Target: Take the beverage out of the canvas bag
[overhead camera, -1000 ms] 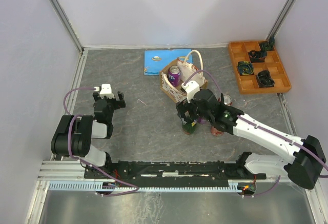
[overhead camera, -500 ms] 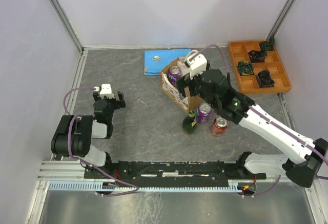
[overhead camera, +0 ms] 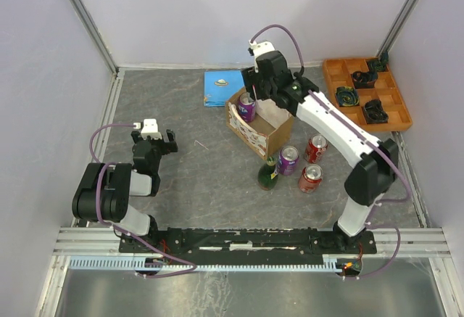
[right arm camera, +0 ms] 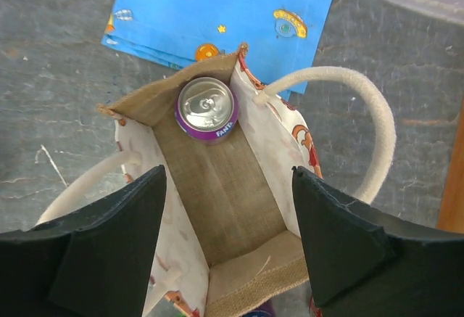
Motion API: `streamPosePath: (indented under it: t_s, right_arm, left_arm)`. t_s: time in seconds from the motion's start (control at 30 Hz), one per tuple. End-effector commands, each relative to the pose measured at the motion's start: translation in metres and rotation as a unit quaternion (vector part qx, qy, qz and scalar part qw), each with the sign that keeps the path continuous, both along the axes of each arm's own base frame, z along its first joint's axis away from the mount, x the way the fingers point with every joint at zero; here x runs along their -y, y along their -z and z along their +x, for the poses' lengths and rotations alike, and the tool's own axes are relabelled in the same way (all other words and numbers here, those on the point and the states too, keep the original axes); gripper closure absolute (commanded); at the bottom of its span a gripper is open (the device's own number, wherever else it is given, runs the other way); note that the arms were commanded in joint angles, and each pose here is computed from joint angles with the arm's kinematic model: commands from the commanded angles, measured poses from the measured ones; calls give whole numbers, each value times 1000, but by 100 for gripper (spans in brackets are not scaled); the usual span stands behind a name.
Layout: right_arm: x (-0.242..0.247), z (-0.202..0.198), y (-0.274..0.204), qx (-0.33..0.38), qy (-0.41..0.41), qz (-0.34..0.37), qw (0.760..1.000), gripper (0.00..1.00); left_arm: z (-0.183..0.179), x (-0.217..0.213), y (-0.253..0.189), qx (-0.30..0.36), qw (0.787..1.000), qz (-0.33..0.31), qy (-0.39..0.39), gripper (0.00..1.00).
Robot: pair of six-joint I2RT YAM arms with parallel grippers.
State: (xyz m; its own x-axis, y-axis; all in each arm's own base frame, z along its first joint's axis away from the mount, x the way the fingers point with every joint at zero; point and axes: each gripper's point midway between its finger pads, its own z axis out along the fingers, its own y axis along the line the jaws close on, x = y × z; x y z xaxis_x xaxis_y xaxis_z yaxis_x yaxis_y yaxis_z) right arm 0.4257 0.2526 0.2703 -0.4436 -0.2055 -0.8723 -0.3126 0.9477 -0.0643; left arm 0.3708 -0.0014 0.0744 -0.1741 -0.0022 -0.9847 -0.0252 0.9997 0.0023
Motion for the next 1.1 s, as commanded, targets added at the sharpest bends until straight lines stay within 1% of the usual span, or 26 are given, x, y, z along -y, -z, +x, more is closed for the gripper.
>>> streamPosePath:
  t_s: [0.0, 0.17, 0.27, 0.4, 0.6, 1.07]
  right_arm:
    - [-2, 10, -3, -37, 3, 24, 999, 21]
    - [-15, 21, 26, -79, -13, 28, 996, 10]
    - [-26, 26, 44, -98, -22, 35, 994, 7]
    - [-34, 32, 66, -116, -21, 38, 992, 7]
    - [-37, 40, 88, -124, -12, 37, 992, 7]
    - [-39, 59, 142, -147, 8, -2, 989, 8]
  left_arm:
    - [6, -5, -17, 35, 999, 2, -13, 1]
    - [6, -5, -17, 35, 999, 2, -13, 1]
    - [6, -5, -17, 35, 999, 2, -12, 1]
    - [6, -5, -17, 35, 999, 1, -12, 1]
    - [6, -5, -17, 35, 999, 1, -12, 1]
    - [6, -5, -17, 35, 999, 1, -12, 1]
